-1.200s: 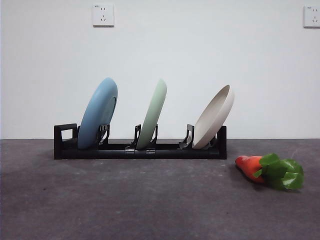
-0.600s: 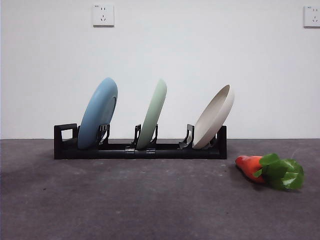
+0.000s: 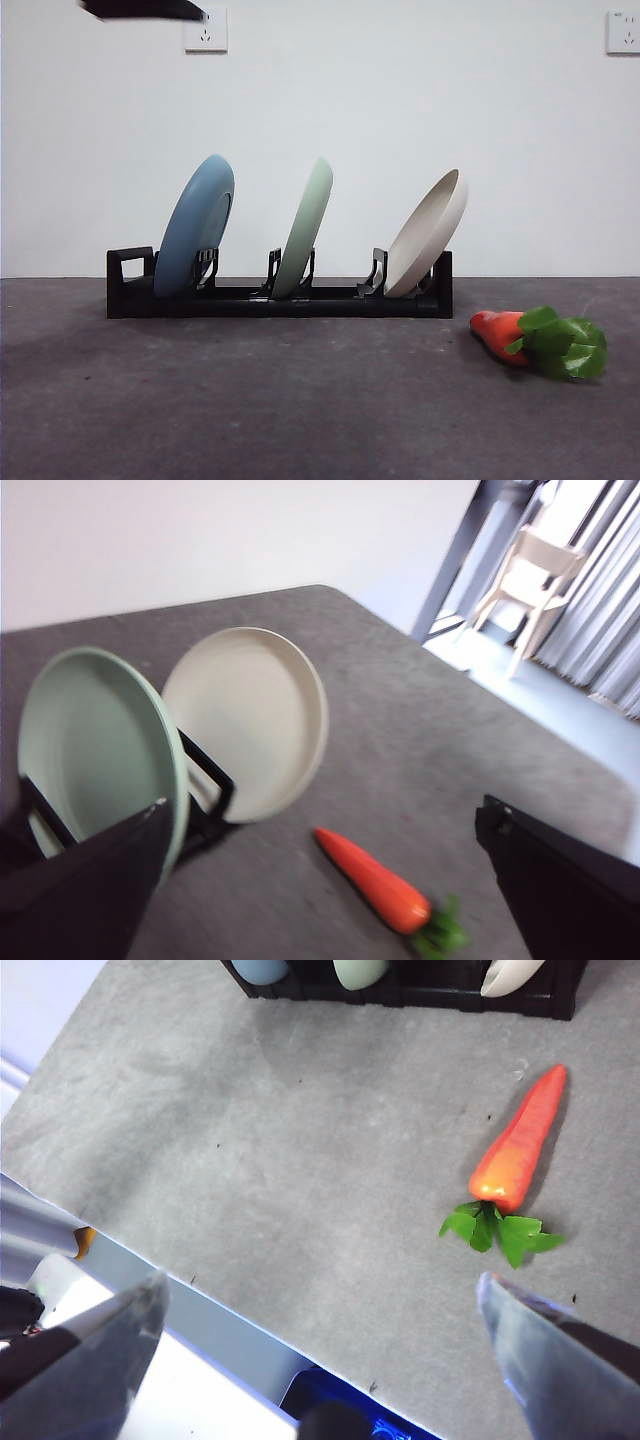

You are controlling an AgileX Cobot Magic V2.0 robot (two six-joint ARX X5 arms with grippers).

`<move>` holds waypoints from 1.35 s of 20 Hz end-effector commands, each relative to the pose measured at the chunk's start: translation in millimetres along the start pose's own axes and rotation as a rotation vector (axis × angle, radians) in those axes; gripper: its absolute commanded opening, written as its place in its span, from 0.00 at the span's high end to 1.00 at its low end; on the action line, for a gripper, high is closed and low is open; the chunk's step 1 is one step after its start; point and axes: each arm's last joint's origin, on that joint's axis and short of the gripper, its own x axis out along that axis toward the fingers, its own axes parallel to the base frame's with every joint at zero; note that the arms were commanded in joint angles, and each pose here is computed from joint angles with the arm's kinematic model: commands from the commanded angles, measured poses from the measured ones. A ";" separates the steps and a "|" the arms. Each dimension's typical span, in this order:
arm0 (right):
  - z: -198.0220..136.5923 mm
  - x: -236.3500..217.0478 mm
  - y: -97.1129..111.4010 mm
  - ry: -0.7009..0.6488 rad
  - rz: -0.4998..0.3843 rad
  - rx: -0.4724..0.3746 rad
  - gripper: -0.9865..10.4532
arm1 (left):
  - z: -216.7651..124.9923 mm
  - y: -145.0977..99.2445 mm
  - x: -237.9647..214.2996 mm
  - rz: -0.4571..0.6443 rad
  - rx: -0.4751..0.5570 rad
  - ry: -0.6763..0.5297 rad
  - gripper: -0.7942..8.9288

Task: Take the green plate from the plate rack,put the plate on the table,take the carrot from the table,put the carrot in the plate

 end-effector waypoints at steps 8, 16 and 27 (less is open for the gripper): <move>1.1 1.2 -0.7 0.008 -0.001 0.006 0.36 | -41.2 26.7 130.9 0.163 0.143 0.038 0.18; 1.2 1.3 -0.7 0.008 -0.001 0.006 0.36 | -83.5 49.5 173.4 0.233 0.137 0.069 0.28; 1.2 1.3 -0.7 0.008 -0.001 0.006 0.37 | -90.5 52.8 179.1 0.219 0.122 0.074 0.93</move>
